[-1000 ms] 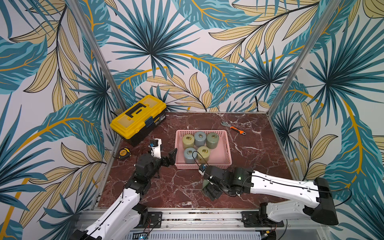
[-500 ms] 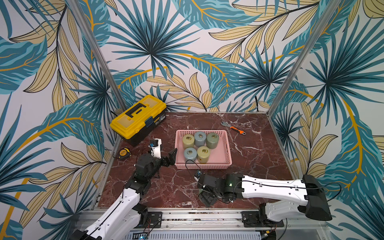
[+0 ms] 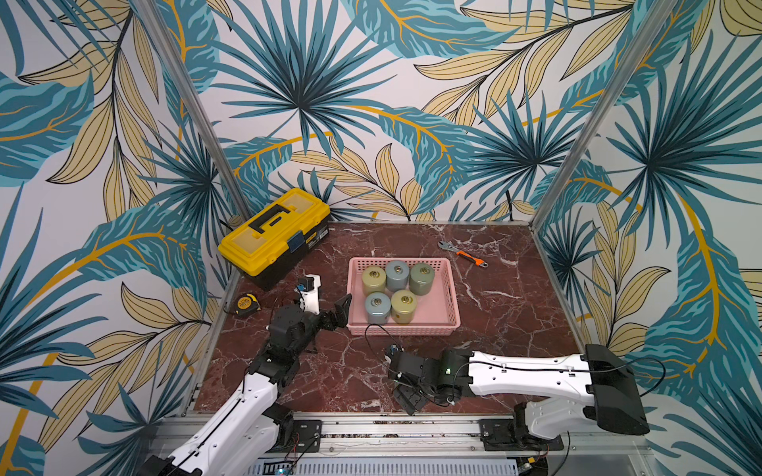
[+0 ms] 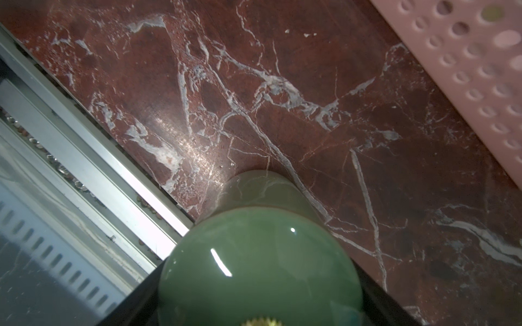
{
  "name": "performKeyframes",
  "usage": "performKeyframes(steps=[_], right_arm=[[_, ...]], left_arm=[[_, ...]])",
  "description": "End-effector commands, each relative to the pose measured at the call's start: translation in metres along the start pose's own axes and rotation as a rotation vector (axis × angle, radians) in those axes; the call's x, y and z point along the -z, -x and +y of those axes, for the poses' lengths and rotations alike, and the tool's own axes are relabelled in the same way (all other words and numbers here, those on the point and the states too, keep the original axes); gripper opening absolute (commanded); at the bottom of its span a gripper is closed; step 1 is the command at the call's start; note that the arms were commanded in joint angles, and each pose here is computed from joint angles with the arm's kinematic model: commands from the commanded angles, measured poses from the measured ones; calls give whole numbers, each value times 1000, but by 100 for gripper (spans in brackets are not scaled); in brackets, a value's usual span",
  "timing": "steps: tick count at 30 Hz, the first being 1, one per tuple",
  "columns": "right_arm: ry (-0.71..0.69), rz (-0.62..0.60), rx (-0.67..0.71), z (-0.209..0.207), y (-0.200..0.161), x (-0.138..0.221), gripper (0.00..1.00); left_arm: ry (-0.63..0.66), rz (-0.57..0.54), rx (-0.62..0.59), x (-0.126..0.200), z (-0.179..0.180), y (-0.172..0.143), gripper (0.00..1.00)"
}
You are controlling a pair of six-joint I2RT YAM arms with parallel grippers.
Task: Take the tea canister out of the basket
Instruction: Place the tea canister at the center of the board.
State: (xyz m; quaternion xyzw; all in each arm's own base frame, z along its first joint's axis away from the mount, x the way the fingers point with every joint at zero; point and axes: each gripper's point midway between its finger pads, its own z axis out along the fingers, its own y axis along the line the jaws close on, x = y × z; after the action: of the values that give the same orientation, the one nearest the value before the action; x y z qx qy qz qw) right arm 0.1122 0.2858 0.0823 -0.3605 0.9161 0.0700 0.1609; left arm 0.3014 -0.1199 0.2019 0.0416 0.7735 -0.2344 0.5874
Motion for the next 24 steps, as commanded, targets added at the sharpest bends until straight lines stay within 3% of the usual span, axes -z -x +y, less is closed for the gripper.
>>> performKeyframes(steps=[1, 12, 14, 19, 24], right_arm=[[12, -29, -18, 5, 5, -4, 53], [1, -4, -15, 6, -1, -12, 58], [2, -7, -14, 7, -2, -12, 65], [4, -11, -15, 8, -2, -10, 99], [-8, -10, -17, 7, 1, -6, 99]], left_arm=[[14, 4, -5, 1, 5, -8, 100], [13, 6, -4, 1, 5, -9, 100], [13, 5, -4, 1, 5, -8, 100], [14, 5, -4, 1, 5, -8, 100], [12, 5, -4, 1, 5, -8, 100]])
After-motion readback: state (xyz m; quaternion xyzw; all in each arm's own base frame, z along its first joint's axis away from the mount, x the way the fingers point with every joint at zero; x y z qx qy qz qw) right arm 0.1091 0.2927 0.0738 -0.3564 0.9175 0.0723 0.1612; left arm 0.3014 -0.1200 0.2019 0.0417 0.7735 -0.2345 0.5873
